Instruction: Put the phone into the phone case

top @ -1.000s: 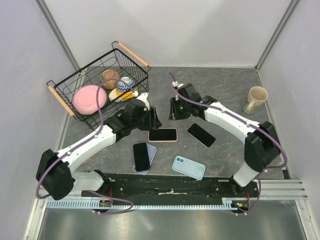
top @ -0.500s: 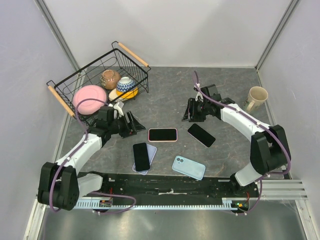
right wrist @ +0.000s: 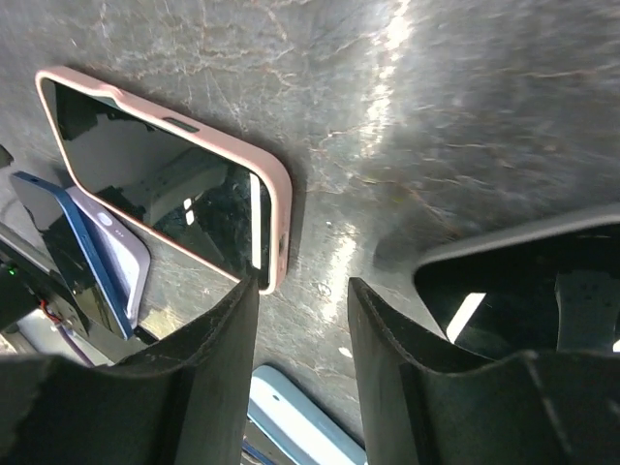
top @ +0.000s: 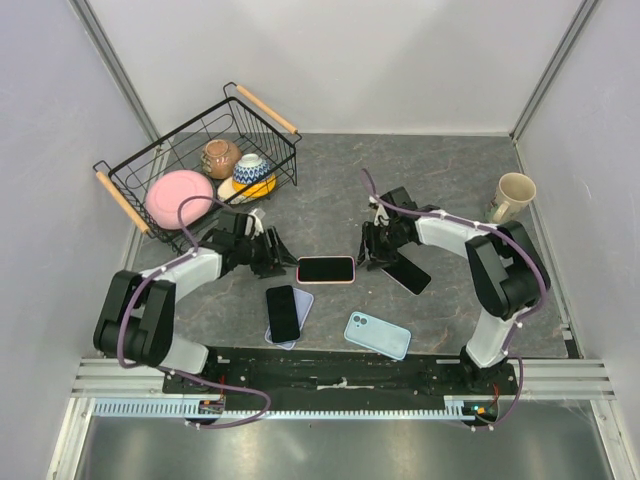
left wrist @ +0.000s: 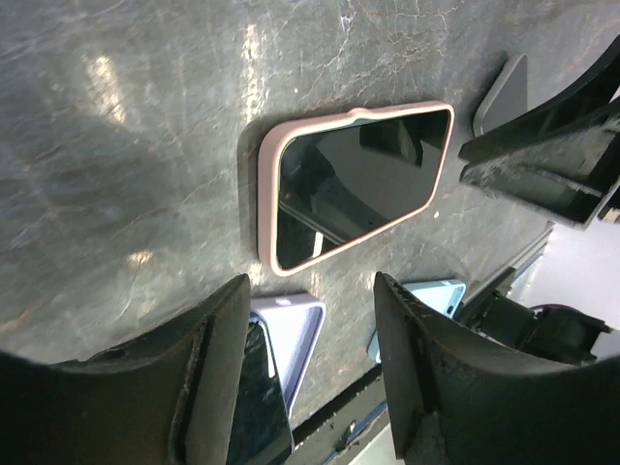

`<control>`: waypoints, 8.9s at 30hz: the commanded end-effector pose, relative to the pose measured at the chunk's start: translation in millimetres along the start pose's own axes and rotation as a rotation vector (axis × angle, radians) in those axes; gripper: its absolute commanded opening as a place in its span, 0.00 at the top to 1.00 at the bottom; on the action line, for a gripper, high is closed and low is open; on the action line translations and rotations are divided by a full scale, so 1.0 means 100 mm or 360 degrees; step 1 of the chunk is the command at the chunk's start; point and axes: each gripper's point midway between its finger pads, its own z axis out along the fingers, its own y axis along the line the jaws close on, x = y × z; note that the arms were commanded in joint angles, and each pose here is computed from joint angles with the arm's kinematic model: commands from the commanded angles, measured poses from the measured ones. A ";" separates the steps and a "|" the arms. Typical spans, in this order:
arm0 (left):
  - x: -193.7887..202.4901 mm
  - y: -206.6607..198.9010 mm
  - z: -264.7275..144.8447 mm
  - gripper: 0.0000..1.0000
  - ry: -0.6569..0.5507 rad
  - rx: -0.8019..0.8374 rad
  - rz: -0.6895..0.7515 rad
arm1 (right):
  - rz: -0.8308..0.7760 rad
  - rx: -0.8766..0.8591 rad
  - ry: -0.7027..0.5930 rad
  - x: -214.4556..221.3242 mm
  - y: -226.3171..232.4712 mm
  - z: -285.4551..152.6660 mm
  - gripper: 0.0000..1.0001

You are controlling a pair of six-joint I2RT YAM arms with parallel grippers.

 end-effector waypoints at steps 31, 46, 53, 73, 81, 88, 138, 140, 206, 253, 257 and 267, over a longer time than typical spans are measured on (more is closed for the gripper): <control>-0.60 -0.40 0.89 0.57 -0.0068 -0.0140 0.0170 | -0.0027 -0.0159 -0.0159 -0.74 0.33 0.45 0.63; -0.63 -0.42 0.63 0.37 -0.0158 -0.0252 0.0311 | -0.0113 0.0038 -0.0250 -0.60 0.14 0.14 0.30; -0.25 -0.72 0.30 0.36 -0.0144 -0.0172 0.0520 | -0.0165 0.0050 -0.0330 -0.48 0.20 -0.21 0.21; 1.41 -1.00 0.37 0.40 0.0254 -0.0116 0.0883 | 0.0061 0.0373 -0.0589 -0.14 -0.43 -1.11 0.21; 1.81 -0.87 0.64 0.43 0.0371 -0.0380 0.1128 | 0.0105 0.0386 -0.0600 -0.10 -0.57 -1.20 0.21; 1.80 -0.75 0.74 0.46 0.0335 -0.0542 0.1171 | 0.0095 0.0376 -0.0604 -0.12 -0.57 -1.22 0.21; 0.38 -0.49 0.61 0.98 -0.0010 -0.0903 0.0761 | 0.0064 0.0381 -0.0555 -0.19 -0.59 -1.15 0.21; 0.42 -0.44 0.61 0.98 0.0009 -0.0917 0.0736 | 0.0066 0.0385 -0.0550 -0.18 -0.60 -1.15 0.20; 0.29 -1.88 1.52 0.27 0.0490 0.0320 0.0787 | 0.0720 0.0337 -0.0480 0.58 -1.26 -0.97 0.25; 0.63 -2.08 1.64 0.46 0.0768 0.0824 0.0663 | 0.0707 0.0105 -0.0540 0.35 -1.19 -0.71 0.54; 0.68 -2.17 1.59 0.50 0.0774 0.0905 0.0628 | 0.0703 0.0090 -0.0553 0.35 -1.17 -0.72 0.55; 0.68 -2.21 1.57 0.98 0.0764 0.0907 0.0638 | 0.0681 0.0062 -0.0562 0.33 -1.13 -0.74 0.55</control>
